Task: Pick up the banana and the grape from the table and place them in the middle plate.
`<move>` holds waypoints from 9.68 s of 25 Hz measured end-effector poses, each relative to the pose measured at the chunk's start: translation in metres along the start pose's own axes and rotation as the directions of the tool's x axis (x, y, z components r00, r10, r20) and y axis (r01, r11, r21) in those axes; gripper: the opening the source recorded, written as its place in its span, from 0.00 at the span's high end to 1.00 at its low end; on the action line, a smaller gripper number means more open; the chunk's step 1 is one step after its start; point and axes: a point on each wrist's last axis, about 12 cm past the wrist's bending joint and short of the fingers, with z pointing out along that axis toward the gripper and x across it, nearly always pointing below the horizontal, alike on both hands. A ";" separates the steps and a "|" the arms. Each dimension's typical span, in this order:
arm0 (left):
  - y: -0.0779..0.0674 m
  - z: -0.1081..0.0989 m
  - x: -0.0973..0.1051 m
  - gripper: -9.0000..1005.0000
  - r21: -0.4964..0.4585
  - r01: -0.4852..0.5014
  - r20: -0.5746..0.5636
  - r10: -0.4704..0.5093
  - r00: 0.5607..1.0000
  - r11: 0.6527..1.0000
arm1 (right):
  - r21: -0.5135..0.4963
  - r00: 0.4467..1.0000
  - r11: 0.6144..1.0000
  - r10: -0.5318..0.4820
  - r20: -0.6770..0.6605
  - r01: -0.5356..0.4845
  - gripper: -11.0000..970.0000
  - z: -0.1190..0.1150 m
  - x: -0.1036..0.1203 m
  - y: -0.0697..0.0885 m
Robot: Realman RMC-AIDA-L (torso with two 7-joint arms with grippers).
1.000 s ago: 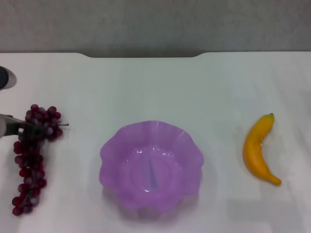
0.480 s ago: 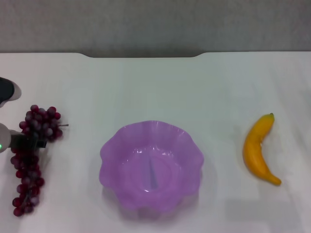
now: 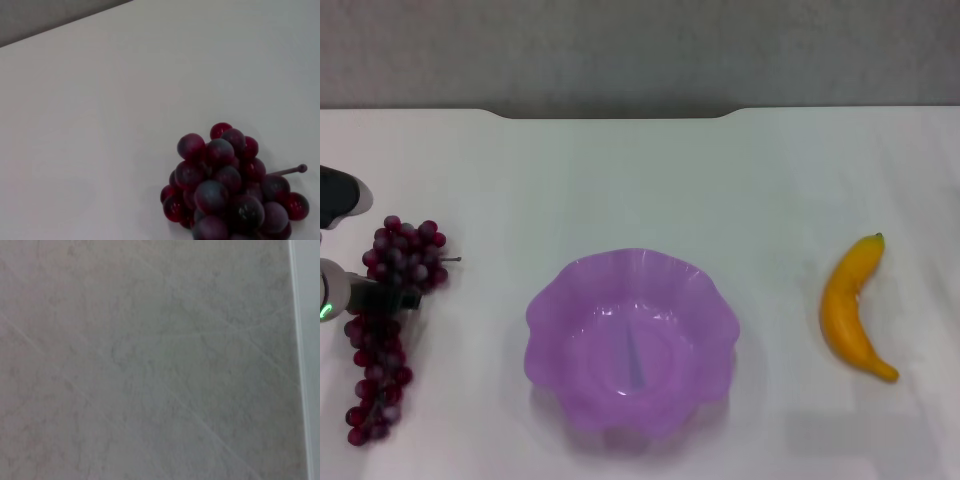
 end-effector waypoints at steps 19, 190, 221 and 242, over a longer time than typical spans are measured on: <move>-0.006 -0.001 -0.011 0.52 0.001 -0.041 0.036 0.041 0.998 0.999 | -0.001 1.000 1.000 0.004 0.001 -0.004 0.07 -0.001 0.000 0.001; -0.126 -0.089 -0.050 0.25 0.231 -0.457 0.411 0.339 0.846 0.859 | 0.056 1.000 0.998 0.015 -0.010 -0.015 0.07 -0.009 0.005 -0.012; -0.046 -0.026 -0.050 0.12 0.083 0.108 0.757 -0.133 0.640 0.991 | 0.042 1.000 0.999 0.015 -0.006 -0.015 0.07 -0.006 0.003 -0.007; 0.019 -0.013 -0.040 0.12 -0.013 0.308 0.790 -0.179 0.586 0.951 | 0.046 0.999 0.998 0.039 -0.035 -0.037 0.06 0.000 0.004 -0.005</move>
